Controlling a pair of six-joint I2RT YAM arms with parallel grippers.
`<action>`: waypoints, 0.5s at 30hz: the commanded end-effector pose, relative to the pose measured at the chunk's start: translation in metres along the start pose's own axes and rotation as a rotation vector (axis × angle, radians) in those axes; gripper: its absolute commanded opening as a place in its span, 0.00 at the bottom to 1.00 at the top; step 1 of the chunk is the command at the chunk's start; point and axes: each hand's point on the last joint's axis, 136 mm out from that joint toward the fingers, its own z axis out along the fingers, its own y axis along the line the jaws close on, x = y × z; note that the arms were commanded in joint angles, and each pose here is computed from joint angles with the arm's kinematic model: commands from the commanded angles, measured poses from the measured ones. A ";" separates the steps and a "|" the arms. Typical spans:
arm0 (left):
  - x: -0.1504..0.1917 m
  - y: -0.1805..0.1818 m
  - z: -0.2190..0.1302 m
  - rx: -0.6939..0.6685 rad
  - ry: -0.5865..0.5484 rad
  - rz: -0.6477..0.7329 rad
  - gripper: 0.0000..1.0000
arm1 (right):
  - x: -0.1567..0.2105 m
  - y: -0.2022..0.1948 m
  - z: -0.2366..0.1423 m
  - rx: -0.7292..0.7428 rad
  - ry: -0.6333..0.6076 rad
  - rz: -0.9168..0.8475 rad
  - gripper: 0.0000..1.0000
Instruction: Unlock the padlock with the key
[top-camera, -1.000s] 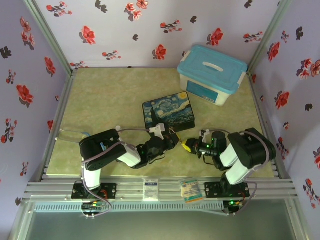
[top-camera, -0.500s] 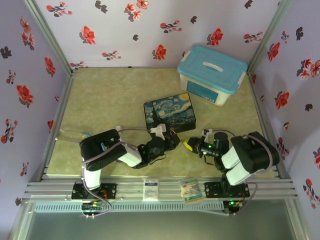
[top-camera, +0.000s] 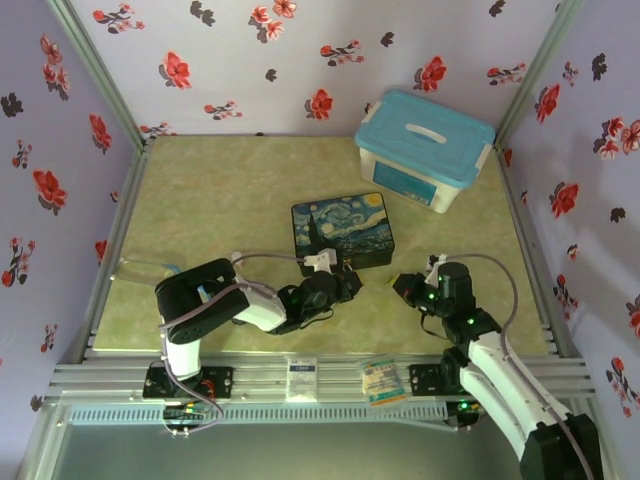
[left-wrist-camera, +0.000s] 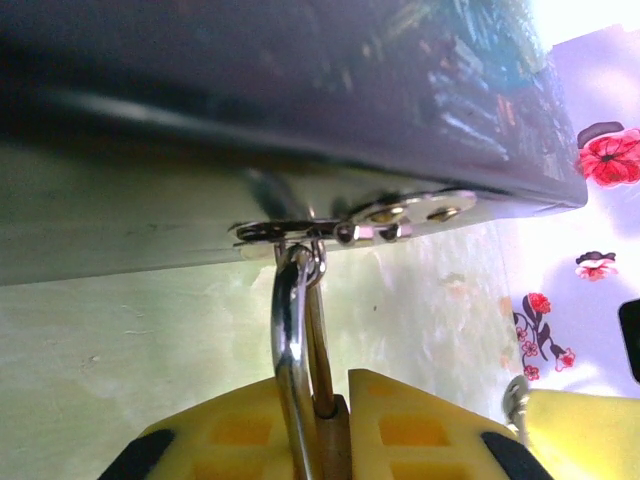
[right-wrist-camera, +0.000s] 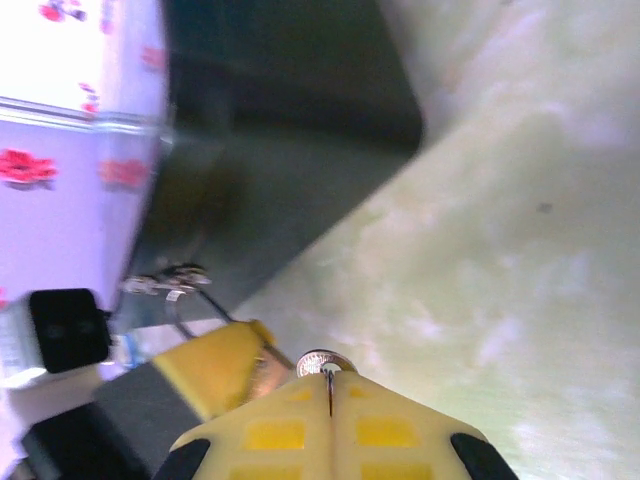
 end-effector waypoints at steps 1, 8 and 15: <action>0.007 -0.006 0.007 0.004 0.026 -0.018 0.00 | 0.035 -0.056 0.001 0.265 0.155 -0.041 0.00; 0.013 0.007 0.005 -0.119 0.064 0.079 0.00 | 0.032 -0.051 0.006 0.442 0.116 -0.288 0.00; 0.020 0.011 0.010 -0.110 0.075 0.065 0.00 | 0.024 -0.041 0.005 0.555 0.022 -0.481 0.00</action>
